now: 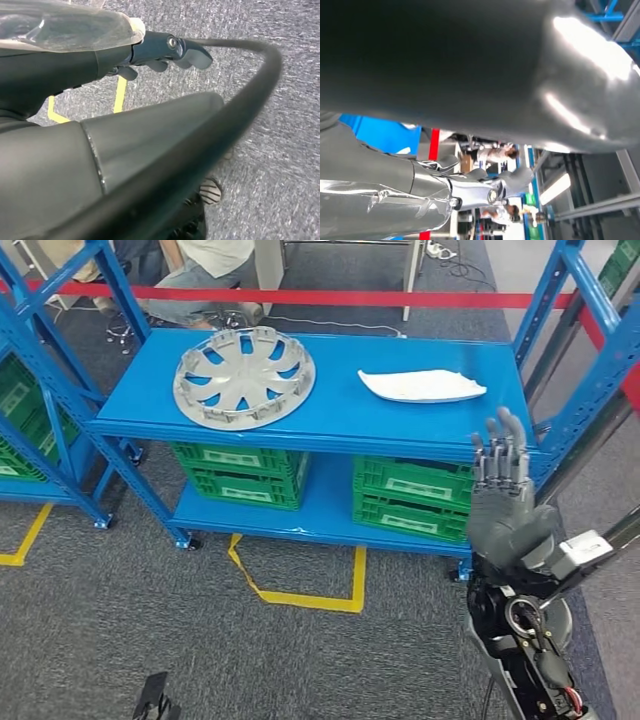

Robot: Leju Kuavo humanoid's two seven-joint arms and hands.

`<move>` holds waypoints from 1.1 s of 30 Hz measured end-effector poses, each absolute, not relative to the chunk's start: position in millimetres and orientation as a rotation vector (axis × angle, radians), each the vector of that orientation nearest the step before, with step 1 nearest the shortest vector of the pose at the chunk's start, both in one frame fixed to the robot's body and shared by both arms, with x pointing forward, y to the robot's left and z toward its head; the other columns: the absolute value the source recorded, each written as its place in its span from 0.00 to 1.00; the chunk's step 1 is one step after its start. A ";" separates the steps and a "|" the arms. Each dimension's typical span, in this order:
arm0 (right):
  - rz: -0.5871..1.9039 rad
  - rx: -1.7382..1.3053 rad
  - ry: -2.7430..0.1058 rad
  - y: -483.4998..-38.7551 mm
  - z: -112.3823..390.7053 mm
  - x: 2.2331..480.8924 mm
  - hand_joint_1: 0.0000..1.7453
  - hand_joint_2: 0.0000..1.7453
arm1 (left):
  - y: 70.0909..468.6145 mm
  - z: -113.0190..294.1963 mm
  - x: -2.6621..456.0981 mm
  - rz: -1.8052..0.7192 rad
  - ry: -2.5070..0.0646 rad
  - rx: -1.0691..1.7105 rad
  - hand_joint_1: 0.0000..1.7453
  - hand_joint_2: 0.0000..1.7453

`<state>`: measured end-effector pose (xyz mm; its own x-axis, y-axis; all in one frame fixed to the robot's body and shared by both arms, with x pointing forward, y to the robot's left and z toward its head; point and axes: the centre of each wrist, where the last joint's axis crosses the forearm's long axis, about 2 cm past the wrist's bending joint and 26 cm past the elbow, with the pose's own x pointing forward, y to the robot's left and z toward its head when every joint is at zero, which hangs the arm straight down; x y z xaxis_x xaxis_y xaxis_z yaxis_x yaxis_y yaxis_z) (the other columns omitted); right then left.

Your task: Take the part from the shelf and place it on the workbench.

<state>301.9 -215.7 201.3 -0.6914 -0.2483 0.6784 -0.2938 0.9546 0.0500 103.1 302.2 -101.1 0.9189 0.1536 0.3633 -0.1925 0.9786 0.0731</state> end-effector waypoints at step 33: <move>0.083 0.377 -2.365 -215.1 202.1 303.4 0.00 0.00 | 302.7 -101.2 102.7 0.188 -0.362 0.108 0.00 0.00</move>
